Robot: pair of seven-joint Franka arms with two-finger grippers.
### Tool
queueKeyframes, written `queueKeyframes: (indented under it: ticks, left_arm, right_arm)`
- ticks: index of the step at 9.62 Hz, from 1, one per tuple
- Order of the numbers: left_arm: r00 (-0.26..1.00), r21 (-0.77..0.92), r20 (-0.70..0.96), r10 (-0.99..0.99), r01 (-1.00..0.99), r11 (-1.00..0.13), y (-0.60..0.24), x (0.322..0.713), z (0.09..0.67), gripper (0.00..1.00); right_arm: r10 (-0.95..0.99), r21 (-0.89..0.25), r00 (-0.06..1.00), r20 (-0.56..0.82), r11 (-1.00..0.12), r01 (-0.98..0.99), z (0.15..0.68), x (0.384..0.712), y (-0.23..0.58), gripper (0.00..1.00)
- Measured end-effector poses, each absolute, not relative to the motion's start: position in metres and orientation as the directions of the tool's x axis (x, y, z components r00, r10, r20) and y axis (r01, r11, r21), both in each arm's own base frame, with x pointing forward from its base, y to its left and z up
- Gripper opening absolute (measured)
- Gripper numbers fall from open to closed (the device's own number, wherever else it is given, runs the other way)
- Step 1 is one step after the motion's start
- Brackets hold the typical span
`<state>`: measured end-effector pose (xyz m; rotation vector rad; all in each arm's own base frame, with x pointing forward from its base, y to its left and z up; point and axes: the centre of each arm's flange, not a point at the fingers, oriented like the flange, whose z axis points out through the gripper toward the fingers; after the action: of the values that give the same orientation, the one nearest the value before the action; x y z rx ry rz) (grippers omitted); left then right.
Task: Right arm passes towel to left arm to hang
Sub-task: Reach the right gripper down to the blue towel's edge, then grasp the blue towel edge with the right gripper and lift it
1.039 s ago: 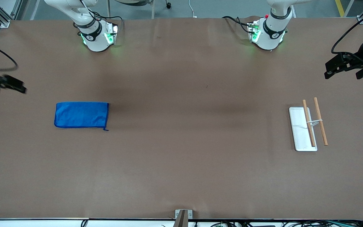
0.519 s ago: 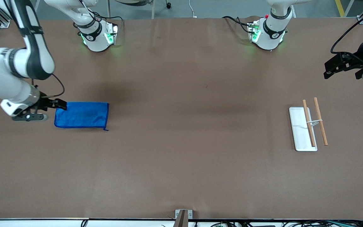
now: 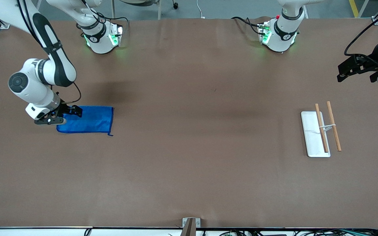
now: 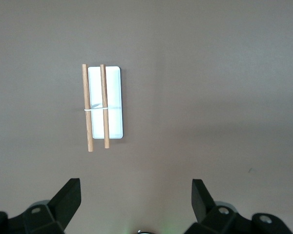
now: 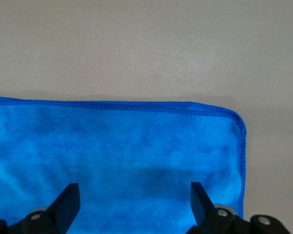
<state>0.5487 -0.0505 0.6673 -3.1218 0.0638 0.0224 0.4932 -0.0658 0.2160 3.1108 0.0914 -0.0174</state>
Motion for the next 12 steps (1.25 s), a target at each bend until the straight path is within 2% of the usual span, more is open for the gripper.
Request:
queueKeyframes:
  ticks: [5,8,9,11,12]
  left_arm:
    - [0.999,-0.015,-0.016,-0.050,-0.050,-0.999,-0.056,0.548,0.667,1.00]
    - [0.999,-0.014,-0.016,-0.051,-0.051,-0.999,-0.056,0.548,0.667,1.00]
    - [0.999,-0.014,-0.016,-0.051,-0.051,-0.999,-0.056,0.548,0.667,1.00]
    - [0.998,-0.003,-0.017,-0.053,-0.053,-0.999,-0.058,0.548,0.667,1.00]
    - [0.998,-0.003,-0.017,-0.052,-0.052,-0.999,-0.058,0.548,0.667,1.00]
  right_arm:
    - [0.085,0.040,0.996,0.010,-0.996,0.085,0.181,0.488,-0.070,0.98]
    - [0.086,0.039,0.996,0.006,-0.996,0.086,0.177,0.485,-0.070,0.93]
    - [0.087,0.039,0.996,0.004,-0.996,0.086,0.176,0.484,-0.070,0.85]
    - [0.087,0.038,0.996,0.001,-0.996,0.087,0.173,0.481,-0.069,0.50]
    - [0.087,0.039,0.996,0.009,-0.995,0.087,0.174,0.482,-0.069,0.36]
